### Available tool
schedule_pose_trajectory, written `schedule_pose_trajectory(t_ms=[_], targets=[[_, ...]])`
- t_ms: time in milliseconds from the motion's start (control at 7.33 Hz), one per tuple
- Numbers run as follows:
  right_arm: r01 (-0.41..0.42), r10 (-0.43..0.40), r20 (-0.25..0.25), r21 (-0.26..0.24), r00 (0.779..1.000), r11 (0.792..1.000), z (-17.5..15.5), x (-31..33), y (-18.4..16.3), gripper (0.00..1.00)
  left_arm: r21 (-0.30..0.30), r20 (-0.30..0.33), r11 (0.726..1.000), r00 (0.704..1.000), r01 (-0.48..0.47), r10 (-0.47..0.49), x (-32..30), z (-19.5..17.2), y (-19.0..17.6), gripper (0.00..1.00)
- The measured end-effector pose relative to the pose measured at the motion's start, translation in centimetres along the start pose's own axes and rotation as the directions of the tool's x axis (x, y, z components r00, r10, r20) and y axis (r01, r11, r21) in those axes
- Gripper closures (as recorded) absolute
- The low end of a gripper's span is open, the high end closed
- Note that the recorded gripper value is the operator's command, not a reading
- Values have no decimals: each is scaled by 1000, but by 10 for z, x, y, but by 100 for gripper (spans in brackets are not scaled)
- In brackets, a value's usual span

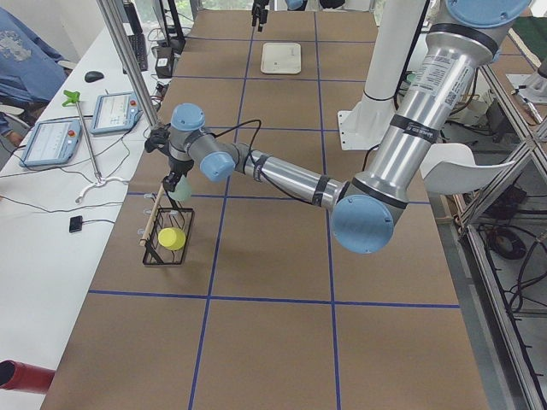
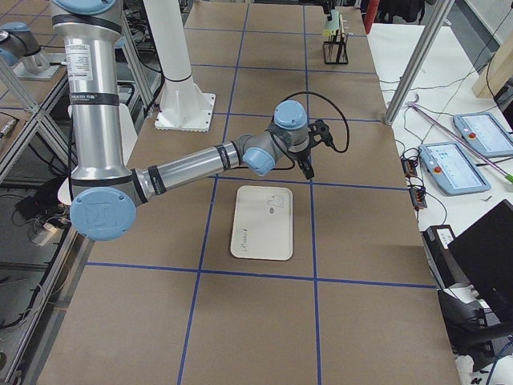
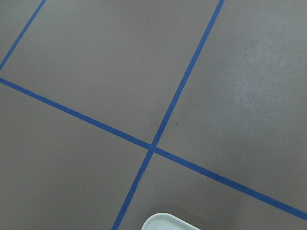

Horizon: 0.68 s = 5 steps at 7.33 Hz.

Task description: Left arm grabs green cup and hands to right arm on tray

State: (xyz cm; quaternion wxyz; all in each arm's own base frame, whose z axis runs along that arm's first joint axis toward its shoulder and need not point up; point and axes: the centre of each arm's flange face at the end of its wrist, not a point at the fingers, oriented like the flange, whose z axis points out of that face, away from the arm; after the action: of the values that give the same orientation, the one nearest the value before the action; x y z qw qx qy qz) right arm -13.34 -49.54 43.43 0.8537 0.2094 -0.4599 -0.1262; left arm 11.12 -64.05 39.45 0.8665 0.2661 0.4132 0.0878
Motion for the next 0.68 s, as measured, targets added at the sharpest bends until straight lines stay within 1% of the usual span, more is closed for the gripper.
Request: schedule_pose_trajectory(t_ms=[136, 273, 409, 545, 682], targets=[[2, -2, 1, 4, 1000, 1000, 0, -2, -2, 0, 35, -28, 999, 1000, 6, -5, 7, -35, 3, 100], [2, -2, 10, 15, 1000, 1000, 0, -8, -8, 0, 57, -45, 998, 999, 30, -28, 20, -56, 5, 100], [-12, 11, 33, 41, 999, 999, 0, -21, -18, 0, 72, -60, 995, 996, 74, -70, 31, -68, 4, 100], [-50, 44, 77, 82, 996, 995, -1, -41, -29, 0, 83, -83, 989, 990, 119, -112, 47, -75, 2, 100], [-107, 90, 136, 126, 987, 986, -5, -60, -37, 0, 88, -121, 983, 981, 161, -149, 72, -80, 1, 100]])
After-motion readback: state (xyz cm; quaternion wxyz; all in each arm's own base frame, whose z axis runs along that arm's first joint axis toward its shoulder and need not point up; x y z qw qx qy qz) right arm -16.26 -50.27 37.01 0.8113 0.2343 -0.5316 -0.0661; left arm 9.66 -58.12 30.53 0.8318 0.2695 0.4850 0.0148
